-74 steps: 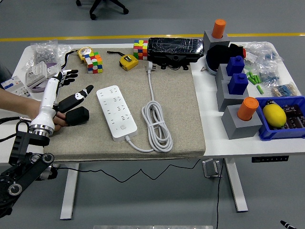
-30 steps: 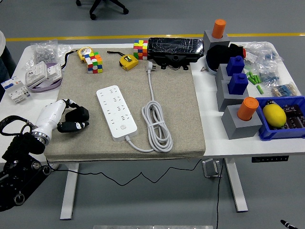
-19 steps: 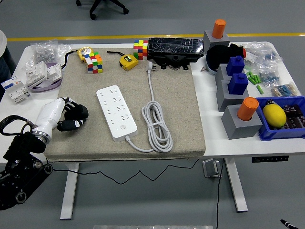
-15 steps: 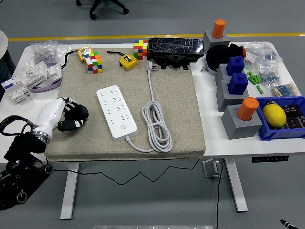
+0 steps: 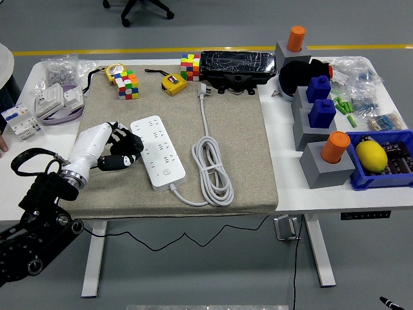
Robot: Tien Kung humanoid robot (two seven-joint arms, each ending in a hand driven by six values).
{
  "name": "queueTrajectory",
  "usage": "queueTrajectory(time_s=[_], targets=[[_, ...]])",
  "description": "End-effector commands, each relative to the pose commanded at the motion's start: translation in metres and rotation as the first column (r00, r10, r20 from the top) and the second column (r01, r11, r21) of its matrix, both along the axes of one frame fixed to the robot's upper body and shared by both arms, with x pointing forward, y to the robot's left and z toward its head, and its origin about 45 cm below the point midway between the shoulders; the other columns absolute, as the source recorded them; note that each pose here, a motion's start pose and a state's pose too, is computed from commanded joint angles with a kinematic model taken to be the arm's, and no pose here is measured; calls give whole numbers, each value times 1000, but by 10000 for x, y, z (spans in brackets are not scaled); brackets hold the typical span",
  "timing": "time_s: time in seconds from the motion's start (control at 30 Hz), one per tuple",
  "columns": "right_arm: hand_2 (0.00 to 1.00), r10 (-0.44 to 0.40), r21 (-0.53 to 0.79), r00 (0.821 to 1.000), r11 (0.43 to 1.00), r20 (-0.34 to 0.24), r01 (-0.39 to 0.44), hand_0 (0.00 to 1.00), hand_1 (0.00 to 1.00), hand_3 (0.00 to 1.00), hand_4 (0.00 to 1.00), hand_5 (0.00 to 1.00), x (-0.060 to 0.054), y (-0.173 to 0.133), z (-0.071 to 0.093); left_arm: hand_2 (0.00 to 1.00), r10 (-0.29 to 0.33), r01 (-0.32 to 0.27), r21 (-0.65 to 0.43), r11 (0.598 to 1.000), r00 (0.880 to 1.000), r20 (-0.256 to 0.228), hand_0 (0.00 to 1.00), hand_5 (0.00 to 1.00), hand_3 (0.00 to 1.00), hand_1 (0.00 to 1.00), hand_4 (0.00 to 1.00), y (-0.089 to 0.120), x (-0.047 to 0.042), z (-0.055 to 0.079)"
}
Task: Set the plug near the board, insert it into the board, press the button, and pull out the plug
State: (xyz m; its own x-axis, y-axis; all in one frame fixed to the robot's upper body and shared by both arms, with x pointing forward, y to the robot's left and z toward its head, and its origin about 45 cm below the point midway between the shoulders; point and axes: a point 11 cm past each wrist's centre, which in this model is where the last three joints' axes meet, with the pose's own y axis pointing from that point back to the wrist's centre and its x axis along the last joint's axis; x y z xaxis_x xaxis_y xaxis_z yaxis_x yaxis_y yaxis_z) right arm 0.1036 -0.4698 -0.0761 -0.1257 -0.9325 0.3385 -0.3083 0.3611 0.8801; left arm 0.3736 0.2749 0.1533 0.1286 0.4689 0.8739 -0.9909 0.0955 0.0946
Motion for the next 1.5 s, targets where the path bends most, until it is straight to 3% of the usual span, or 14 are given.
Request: queueTrajectory(time_s=[0.4,1.2,1.27,1.43,1.47,1.5], targets=[[621,4,0,1000,1000,1,-4,648,644,548,978,547,13,-1,5,421,8,-7,27,1000,1000,-29,474,14,513,439,609,-50,101,-58],[621,4,-1,1000,1000,6,-4,649,644,548,977,547,37,-8,14,425,9,-5,70,998,998,-56,471,20,514,439,610,-28,101,-114],[620,5,-1,1000,1000,6,-5,649,644,548,978,547,41,-7,15,474,9,-5,67,998,998,-58,490,24,540,466,614,-31,105,-112],[620,5,-1,1000,1000,8,-5,649,644,548,978,547,47,-9,18,474,13,-9,41,999,994,-112,490,24,540,466,614,-28,100,-163],[621,5,-1,1000,1000,7,-5,649,644,549,978,546,45,-9,17,745,17,-14,31,999,993,-117,742,352,788,773,998,-23,98,-171],[621,5,-1,1000,1000,7,-5,649,644,549,978,546,42,-8,16,745,23,-21,17,1000,992,-122,742,352,788,773,998,-15,96,-180]])
